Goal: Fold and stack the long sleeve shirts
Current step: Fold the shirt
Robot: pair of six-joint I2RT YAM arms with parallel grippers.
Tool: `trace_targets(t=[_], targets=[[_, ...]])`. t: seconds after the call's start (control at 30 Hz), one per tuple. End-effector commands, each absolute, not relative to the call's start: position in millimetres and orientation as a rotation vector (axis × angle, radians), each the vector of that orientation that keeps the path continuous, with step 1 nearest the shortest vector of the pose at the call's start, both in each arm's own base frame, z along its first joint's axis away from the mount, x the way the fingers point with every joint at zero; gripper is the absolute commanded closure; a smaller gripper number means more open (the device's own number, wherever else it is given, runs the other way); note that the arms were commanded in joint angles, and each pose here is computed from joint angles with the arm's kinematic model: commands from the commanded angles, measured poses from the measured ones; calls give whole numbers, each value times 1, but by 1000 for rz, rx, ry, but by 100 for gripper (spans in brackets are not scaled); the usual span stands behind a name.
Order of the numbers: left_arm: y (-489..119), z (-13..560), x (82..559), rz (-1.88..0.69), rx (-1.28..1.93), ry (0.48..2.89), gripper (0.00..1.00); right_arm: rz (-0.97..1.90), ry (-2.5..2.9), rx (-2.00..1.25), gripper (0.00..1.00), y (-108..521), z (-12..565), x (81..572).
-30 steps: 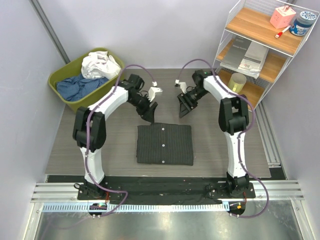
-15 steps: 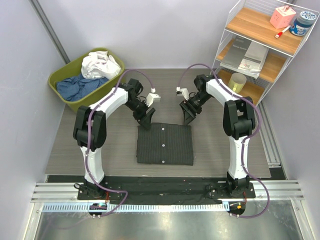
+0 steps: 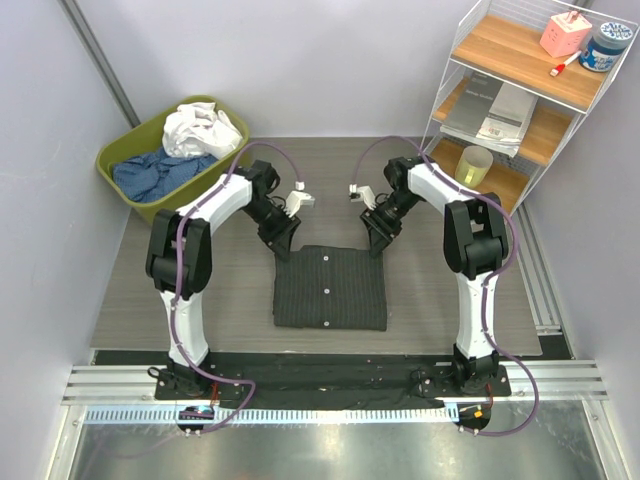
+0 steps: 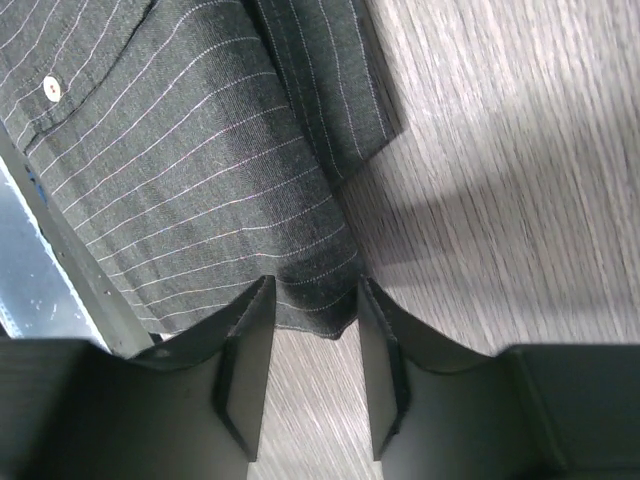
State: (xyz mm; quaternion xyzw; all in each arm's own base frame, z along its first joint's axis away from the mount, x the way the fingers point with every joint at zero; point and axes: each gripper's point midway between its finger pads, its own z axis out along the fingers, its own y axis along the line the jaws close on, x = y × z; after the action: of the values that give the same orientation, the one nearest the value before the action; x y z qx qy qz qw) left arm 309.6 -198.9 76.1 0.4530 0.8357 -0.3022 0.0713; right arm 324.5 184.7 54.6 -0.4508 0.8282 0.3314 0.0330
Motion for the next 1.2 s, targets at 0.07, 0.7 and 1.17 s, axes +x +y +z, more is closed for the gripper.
trace_targets(t=[0.07, 0.7, 1.17], targets=[[-193, 75, 310, -953, 1362, 2540, 80, 1006, 2515, -1437, 79, 187, 58, 326], [-162, 13, 396, -737, 1087, 2741, 100, 706, 2631, -1245, 99, 168, 5, 406], [-167, 146, 408, -821, 875, 2372, 45, 741, 2448, -843, 36, 174, 144, 430]])
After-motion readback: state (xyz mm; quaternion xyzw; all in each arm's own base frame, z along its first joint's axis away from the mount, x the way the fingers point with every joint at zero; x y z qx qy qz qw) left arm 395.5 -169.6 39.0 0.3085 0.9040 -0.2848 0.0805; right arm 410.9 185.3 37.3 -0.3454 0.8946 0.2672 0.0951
